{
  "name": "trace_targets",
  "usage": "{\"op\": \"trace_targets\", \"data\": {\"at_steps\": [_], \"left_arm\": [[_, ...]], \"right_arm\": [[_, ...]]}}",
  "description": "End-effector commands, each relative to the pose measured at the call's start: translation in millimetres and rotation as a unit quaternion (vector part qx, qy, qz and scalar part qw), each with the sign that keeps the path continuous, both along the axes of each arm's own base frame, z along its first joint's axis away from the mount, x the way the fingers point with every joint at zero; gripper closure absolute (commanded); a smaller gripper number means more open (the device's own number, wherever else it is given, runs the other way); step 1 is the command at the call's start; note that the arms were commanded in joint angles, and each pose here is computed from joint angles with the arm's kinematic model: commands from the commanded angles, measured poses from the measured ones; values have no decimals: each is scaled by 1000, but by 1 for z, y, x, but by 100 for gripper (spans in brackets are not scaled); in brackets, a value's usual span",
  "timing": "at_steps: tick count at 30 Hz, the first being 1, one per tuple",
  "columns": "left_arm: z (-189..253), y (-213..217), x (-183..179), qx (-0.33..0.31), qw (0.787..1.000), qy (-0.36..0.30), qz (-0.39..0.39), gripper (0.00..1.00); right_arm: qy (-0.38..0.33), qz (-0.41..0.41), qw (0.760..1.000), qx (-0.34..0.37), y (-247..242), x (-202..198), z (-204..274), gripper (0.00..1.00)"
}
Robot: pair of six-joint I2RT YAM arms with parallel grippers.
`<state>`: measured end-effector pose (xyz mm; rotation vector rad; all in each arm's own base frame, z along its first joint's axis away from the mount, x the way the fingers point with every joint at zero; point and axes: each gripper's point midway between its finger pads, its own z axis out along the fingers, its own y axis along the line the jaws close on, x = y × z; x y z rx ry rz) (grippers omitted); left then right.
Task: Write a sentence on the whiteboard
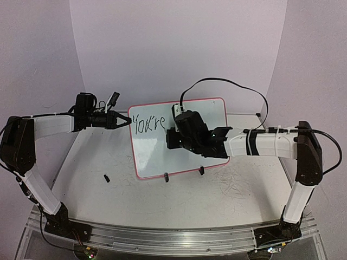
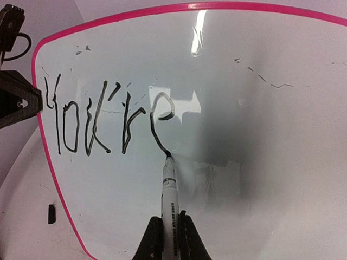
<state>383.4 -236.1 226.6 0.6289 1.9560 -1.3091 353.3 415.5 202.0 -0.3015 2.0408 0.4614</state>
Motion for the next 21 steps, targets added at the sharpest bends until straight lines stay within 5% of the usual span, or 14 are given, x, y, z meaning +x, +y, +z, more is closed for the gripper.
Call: {"op": "trace_targets", "data": {"at_steps": [1,8,13,21], "left_arm": [[25,-8,-8,-12,999,-27,-20,100],[24,-7,-7,-10,999,-27,-18,100],[24,-7,-6,-9,999,-29,-15,100],[22,-6,-5,-6,1000,-28,-13,100]], "right_arm": [[2,-31,999,-23,-22,4,1,100],[-40,21,998,43,-33,-26,89,100],[-43,-12,998,40,-70,-21,85,100],[-57,11,997,43,-54,-14,96,100]]}}
